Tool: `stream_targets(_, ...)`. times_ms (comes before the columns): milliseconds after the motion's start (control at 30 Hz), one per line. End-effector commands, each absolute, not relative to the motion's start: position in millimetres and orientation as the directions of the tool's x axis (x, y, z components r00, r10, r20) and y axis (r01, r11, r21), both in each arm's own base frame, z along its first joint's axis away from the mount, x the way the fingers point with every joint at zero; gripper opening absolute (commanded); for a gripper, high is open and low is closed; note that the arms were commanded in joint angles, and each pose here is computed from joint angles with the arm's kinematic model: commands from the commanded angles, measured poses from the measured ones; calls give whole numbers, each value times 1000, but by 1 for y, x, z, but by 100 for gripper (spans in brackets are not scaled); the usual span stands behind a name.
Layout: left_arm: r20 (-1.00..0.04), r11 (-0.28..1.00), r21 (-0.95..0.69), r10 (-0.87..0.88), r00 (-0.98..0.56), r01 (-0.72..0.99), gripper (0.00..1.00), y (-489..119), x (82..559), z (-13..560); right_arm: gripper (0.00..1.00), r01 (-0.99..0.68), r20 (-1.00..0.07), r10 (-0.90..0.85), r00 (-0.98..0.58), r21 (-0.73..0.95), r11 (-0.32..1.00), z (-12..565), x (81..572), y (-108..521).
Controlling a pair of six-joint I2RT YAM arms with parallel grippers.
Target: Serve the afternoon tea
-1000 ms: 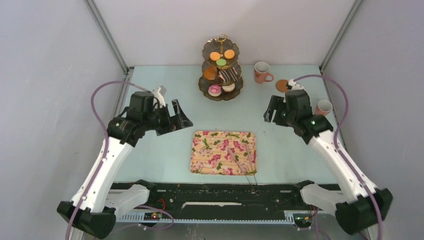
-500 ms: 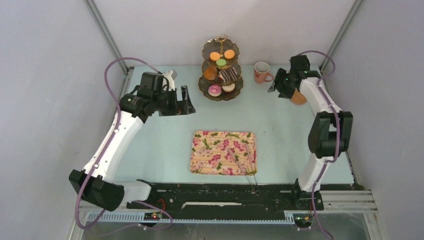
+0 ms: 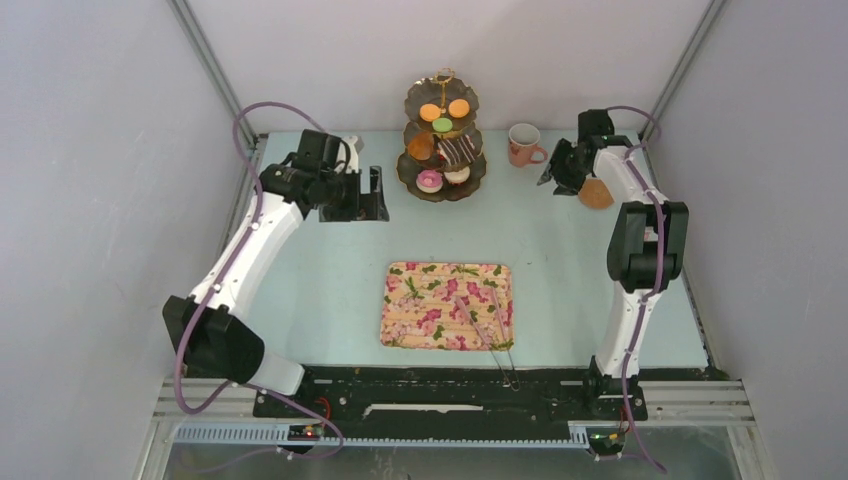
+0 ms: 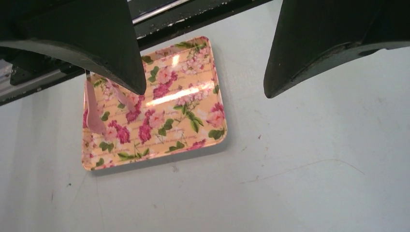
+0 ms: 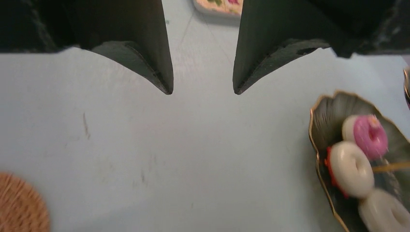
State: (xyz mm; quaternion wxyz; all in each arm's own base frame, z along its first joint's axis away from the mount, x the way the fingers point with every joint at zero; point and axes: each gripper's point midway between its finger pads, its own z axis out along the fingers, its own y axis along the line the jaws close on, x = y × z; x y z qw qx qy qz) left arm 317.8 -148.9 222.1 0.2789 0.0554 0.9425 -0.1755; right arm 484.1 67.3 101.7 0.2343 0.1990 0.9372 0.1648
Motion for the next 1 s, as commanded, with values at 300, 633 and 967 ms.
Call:
stream_targets(300,-563,932,-333,-76,-823,142,98,-131,345,233,57,-19,-362,145,-921,414,910,128,404,131)
stream_targets(633,-526,919,-363,-68,-848,152,98,-136,334,218,67,-311,-310,-241,-920,198,930,104,253,180)
stream_targets(967,-544,931,-325,-43,-838,164,98,-127,323,220,58,-414,-220,-391,-894,68,908,64,214,181)
